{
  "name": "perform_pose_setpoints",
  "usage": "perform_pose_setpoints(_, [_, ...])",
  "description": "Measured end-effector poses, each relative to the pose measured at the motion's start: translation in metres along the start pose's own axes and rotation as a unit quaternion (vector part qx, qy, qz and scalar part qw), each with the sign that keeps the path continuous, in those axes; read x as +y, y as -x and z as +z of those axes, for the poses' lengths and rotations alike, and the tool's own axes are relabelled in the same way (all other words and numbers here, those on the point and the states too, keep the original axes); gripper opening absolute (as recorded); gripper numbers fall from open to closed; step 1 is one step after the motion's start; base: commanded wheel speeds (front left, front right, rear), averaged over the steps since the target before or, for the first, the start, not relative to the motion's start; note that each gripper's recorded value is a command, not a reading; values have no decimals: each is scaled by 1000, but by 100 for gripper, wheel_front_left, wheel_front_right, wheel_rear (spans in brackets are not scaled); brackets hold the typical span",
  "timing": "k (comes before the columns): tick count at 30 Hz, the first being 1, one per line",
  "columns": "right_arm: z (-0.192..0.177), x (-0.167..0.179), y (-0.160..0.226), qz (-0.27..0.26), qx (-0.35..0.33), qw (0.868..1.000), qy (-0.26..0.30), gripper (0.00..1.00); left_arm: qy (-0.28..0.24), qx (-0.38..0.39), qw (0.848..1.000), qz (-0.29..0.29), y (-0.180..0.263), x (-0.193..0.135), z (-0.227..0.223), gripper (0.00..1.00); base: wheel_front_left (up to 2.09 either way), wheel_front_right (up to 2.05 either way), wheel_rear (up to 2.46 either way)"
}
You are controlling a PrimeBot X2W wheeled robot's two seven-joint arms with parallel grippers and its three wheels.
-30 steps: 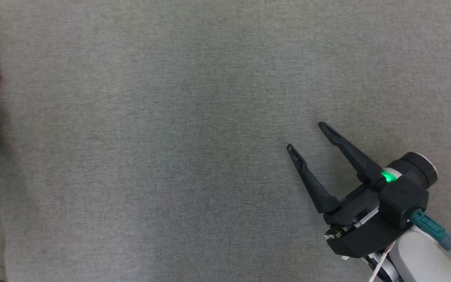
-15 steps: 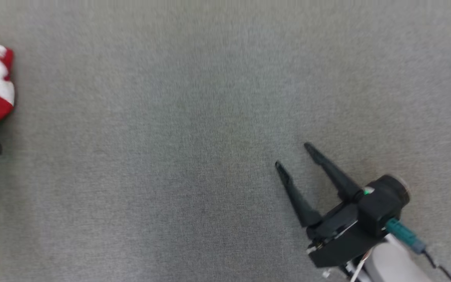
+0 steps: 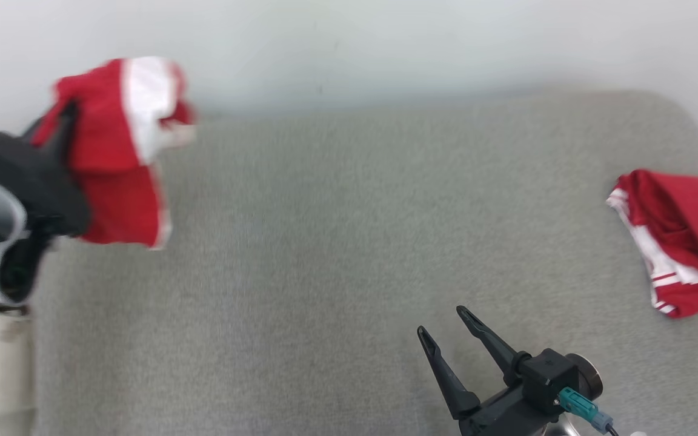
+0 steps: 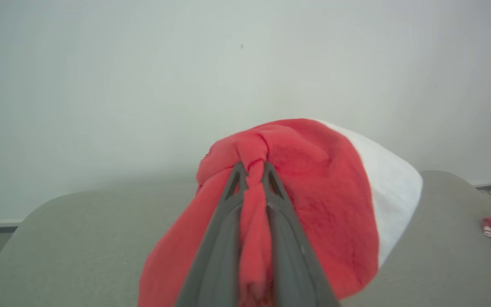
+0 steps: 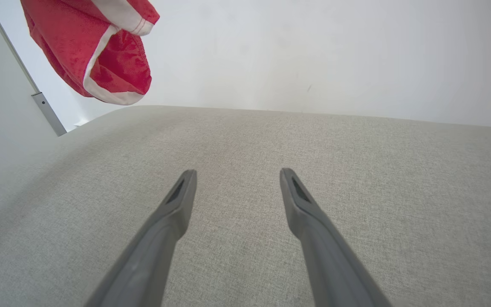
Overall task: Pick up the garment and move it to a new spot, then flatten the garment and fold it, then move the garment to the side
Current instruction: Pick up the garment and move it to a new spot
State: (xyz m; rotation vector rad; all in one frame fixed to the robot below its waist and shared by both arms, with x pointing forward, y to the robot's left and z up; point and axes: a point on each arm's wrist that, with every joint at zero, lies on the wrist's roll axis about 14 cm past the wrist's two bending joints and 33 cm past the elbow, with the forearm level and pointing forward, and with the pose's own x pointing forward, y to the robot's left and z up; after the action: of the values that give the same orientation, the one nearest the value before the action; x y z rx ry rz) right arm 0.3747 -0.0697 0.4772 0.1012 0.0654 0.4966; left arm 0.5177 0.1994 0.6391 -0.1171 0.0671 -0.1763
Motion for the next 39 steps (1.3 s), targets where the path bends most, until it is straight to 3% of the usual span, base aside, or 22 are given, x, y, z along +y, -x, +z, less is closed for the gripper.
perform_pose_setpoints(6, [30,-6,18,-29,-45,998,16,100,8,-67,984,-165,32,-125,52,0,0,0,0])
perform_pose_setpoints(11, [43,-19,36,-62,-66,996,22,100,17,-73,956,-285,52,-220,41,0,0,0,0])
perform_pose_setpoints(15, [45,-35,53,-96,-70,993,23,100,23,-51,941,-334,53,-266,7,0,0,0,0])
perform_pose_setpoints(22, [42,-58,78,-146,-66,987,22,100,59,-9,944,-323,35,-289,-75,0,0,0,0])
perform_pose_setpoints(27, [39,-72,91,-173,-60,983,22,100,21,66,953,-293,28,-282,-154,0,0,0,0])
perform_pose_setpoints(32, [34,-82,95,-190,-52,980,18,100,-14,87,967,-238,19,-252,-195,0,0,0,0])
perform_pose_setpoints(34, [31,-84,97,-195,-48,979,16,100,-11,84,972,-221,19,-243,-199,100,0,0,0])
perform_pose_setpoints(39, [34,-88,95,-199,-54,978,17,100,57,51,983,-170,22,-213,-187,100,0,0,0])
